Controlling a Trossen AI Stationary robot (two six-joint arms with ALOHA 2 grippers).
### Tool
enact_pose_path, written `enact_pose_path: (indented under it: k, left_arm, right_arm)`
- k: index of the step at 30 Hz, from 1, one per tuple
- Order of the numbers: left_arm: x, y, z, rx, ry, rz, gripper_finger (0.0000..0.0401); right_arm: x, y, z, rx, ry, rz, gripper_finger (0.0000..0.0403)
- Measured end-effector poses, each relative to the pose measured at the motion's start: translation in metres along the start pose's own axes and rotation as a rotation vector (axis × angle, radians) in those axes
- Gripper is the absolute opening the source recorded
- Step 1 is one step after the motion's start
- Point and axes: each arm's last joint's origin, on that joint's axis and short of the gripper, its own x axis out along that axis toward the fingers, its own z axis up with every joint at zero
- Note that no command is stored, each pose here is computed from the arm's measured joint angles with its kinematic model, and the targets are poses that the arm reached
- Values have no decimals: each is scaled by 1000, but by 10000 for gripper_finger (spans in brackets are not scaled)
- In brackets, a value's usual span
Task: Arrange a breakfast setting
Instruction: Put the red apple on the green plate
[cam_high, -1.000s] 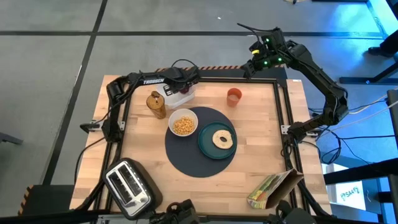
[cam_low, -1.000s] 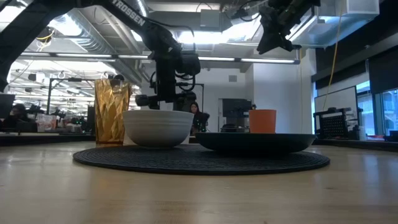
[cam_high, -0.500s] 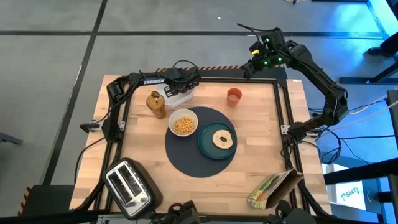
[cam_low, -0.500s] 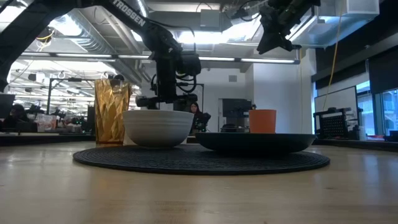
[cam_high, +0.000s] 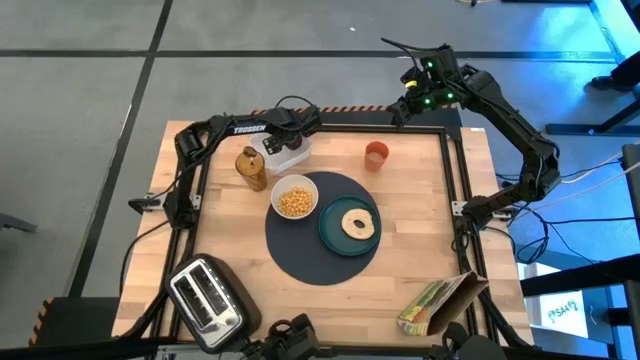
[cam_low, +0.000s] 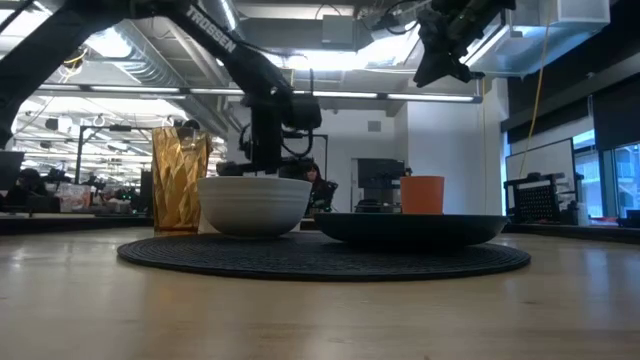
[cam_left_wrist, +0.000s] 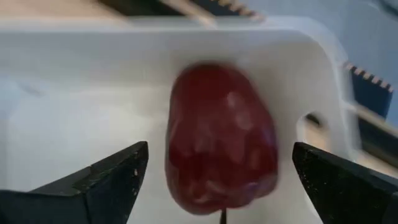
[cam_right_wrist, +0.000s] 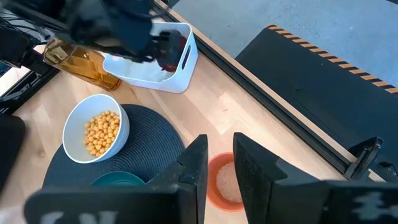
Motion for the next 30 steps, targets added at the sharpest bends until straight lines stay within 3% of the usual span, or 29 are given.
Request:
enact_pose_path:
  k: [10,16,23,30]
  left_arm:
    - [21,0,-10,-17,61,28,398]
    - [21,5,-10,5,38,77,359]
    - [17,8,-7,100,1,108,289]
    - [-2,7,-2,224,-25,69,289]
  right_arm:
    - [0,0,0,-4,1,-1,69]
    - [0,0,0,-17,-1,-1,69]
    - [0,0,2,-24,-23,-3,69]
    - [0,0,6,-17,-54,0,69]
